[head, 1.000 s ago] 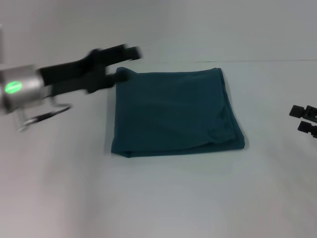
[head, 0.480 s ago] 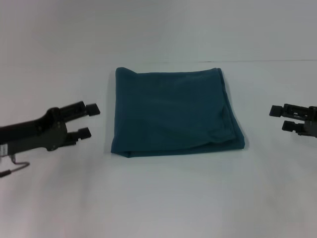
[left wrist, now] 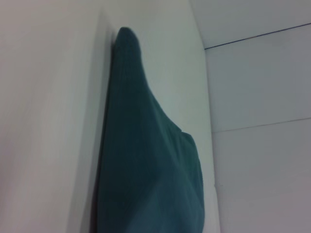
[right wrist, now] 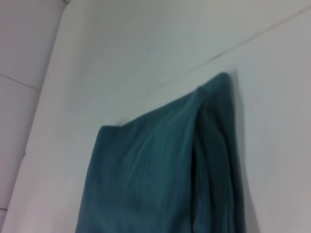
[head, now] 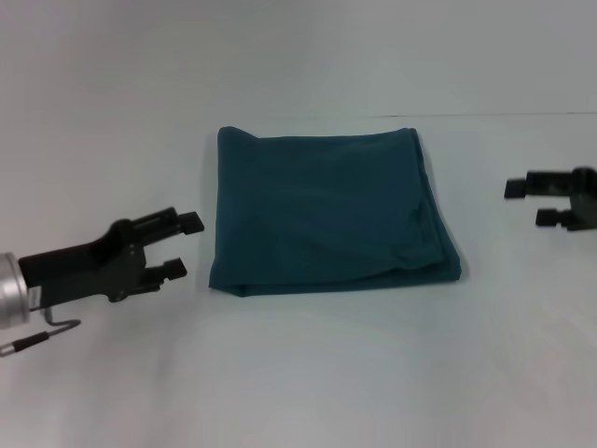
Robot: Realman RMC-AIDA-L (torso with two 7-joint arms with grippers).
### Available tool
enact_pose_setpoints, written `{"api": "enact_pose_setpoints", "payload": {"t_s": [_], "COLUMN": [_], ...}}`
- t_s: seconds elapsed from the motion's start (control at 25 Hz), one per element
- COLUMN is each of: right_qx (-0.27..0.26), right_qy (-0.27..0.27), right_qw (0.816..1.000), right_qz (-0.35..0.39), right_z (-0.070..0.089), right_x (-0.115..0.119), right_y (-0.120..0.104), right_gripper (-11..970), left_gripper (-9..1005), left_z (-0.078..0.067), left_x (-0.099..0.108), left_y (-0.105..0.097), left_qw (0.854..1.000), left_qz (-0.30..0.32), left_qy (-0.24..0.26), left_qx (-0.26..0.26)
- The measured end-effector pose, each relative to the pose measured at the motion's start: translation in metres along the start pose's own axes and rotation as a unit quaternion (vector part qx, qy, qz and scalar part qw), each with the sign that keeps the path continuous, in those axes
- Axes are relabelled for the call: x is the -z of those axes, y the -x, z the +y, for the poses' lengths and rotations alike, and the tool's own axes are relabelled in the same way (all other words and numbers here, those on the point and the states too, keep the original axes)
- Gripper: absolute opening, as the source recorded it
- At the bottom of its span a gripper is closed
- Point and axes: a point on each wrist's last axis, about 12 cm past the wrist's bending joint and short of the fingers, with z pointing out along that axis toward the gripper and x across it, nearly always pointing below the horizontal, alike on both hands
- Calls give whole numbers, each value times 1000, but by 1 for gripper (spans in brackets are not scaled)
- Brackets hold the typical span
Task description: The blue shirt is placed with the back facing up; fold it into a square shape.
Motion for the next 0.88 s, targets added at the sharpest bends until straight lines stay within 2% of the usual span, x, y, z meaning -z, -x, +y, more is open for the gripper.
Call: {"api": "enact_pose_setpoints", "payload": {"t_s": [0.2, 0.32, 0.6, 0.88], "right_qx": [6, 11, 10, 10], "right_qy": [1, 3, 3, 2], "right_qw": [1000, 1000, 1000, 1000], "right_qz": [-1, 0, 1, -1], "right_z": [13, 18, 17, 15], "right_x": [11, 15, 17, 19], "right_y": [19, 23, 23, 22], "right_gripper": [944, 945, 945, 945], "left_gripper": [904, 904, 904, 903], "left_z": [8, 11, 13, 14], "left_x": [-13, -22, -37, -37], "left_y": [-6, -9, -8, -5], "left_qw": [1000, 999, 998, 998], "left_qz": [1, -3, -12, -21], "left_qy": [24, 35, 54, 62], "left_qx": [6, 7, 10, 11]}}
